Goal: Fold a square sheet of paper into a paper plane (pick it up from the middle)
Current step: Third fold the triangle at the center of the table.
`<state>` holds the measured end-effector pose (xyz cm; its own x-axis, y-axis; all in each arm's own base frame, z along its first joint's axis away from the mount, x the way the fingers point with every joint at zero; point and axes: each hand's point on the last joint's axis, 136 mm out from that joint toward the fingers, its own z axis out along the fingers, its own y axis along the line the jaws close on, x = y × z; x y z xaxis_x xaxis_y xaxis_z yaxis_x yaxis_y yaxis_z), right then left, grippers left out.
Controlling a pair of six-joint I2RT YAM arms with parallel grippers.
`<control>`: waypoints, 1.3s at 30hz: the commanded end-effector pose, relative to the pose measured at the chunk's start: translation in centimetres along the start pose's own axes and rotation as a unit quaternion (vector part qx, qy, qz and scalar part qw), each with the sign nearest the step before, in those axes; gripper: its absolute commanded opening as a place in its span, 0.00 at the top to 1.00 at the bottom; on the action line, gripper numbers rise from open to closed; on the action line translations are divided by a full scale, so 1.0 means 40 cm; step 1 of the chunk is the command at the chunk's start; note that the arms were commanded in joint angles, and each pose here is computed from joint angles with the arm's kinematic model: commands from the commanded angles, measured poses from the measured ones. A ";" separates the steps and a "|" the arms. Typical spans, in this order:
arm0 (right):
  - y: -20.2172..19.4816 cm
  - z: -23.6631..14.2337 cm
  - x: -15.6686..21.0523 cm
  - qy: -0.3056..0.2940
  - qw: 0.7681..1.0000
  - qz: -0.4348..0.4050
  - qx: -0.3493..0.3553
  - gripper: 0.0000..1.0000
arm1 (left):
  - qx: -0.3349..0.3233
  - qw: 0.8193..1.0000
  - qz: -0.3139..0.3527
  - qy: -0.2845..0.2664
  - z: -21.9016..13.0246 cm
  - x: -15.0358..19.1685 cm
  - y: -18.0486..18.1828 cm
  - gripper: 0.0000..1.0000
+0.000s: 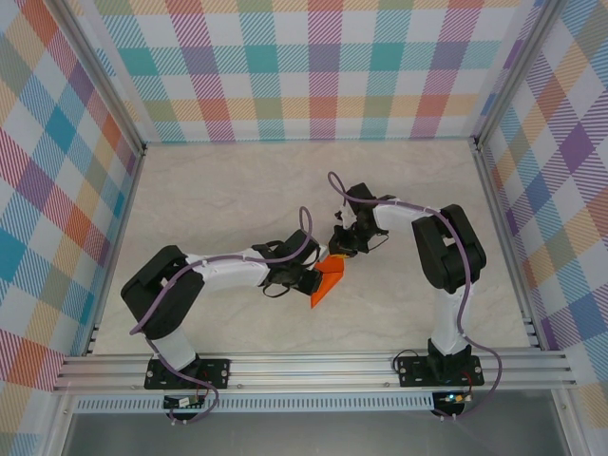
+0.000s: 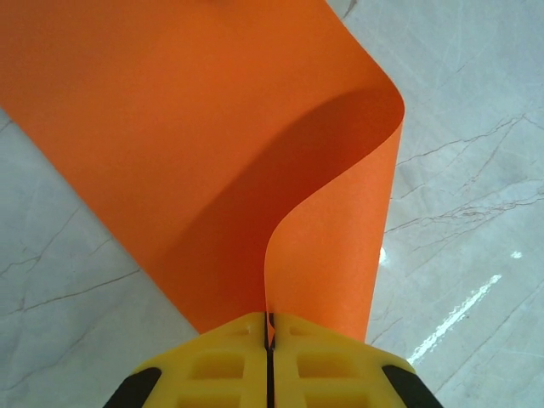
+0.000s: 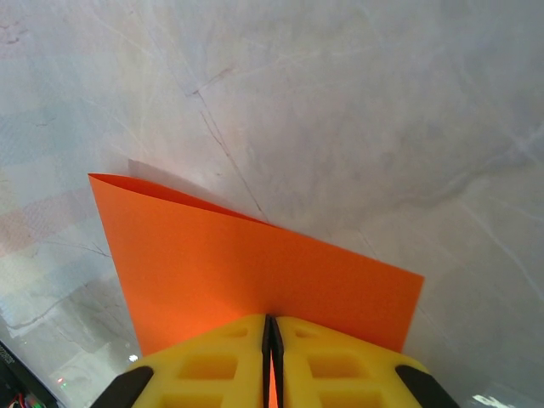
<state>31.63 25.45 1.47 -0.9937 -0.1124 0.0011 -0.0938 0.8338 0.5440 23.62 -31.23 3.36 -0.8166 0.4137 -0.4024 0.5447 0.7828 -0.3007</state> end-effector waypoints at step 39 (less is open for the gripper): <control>-0.063 0.044 0.031 0.031 0.998 0.007 0.048 0.87 | -0.041 0.999 -0.005 0.020 0.043 0.015 0.052 0.92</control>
<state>31.59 25.43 1.42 -0.9923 -0.1242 0.0021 -0.1033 0.8344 0.5414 24.28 -30.84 2.01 -0.8183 0.4235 -0.3885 0.5381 0.8021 -0.2589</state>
